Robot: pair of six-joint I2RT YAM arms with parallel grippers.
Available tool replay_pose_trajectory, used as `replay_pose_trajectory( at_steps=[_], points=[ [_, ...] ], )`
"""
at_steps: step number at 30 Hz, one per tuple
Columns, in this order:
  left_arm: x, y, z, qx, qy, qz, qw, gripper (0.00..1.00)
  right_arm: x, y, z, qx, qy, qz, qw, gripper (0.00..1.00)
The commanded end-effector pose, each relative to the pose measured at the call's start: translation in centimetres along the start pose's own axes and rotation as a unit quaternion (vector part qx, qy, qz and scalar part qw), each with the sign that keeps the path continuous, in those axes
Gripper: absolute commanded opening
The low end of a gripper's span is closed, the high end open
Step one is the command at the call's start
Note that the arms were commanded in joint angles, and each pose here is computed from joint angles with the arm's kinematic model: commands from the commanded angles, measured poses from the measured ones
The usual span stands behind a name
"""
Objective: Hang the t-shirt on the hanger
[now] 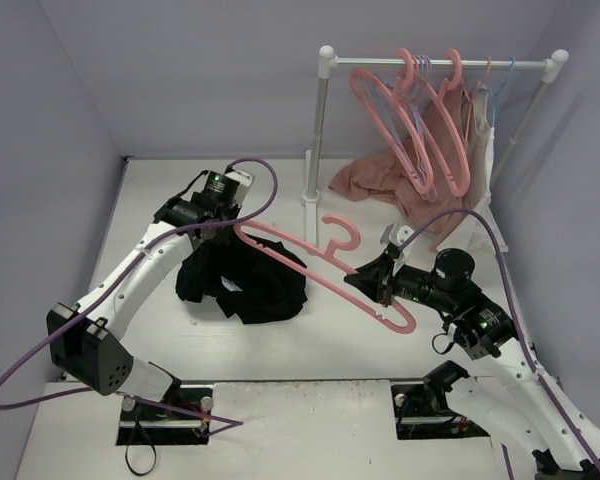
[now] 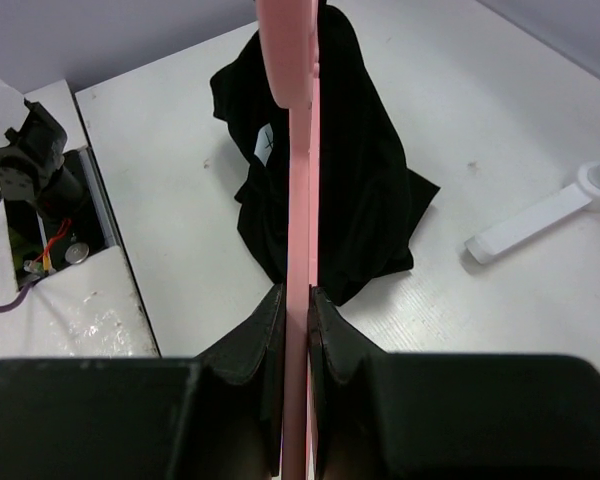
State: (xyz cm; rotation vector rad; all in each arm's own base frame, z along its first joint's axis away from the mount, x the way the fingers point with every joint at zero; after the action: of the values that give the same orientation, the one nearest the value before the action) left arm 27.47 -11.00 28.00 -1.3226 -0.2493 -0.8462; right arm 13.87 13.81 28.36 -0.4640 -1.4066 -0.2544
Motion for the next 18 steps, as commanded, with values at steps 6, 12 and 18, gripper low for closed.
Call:
replay_pose_trajectory(
  at_steps=[6, 12, 18],
  points=[
    [1.6, -3.5, 1.0, -0.026, -0.008, -0.053, 0.998, 0.0, -0.2, 2.4, -0.2, 0.022, 0.007, 0.008, 1.0, 0.0],
    [1.2, -4.4, 0.8, -0.051, -0.008, -0.067, 0.996, 0.0, -0.6, 3.3, -0.2, 0.014, 0.003, 0.021, 1.0, 0.0],
    [-0.1, -5.3, 0.5, -0.089, 0.009, -0.072, 0.993, 0.0, -0.7, 3.6, -0.3, -0.019, -0.004, 0.023, 1.0, 0.0]
  ],
)
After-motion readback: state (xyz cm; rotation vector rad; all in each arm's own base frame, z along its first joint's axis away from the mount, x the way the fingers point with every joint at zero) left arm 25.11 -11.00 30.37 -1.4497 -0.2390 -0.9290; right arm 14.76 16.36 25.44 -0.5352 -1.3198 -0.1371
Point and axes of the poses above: each gripper's point midway between its finger pads, its own y axis out along the fingers, its own z axis along the line the jaws close on, x = y × z, the point moved 9 cm from there along -y, back along the fingers
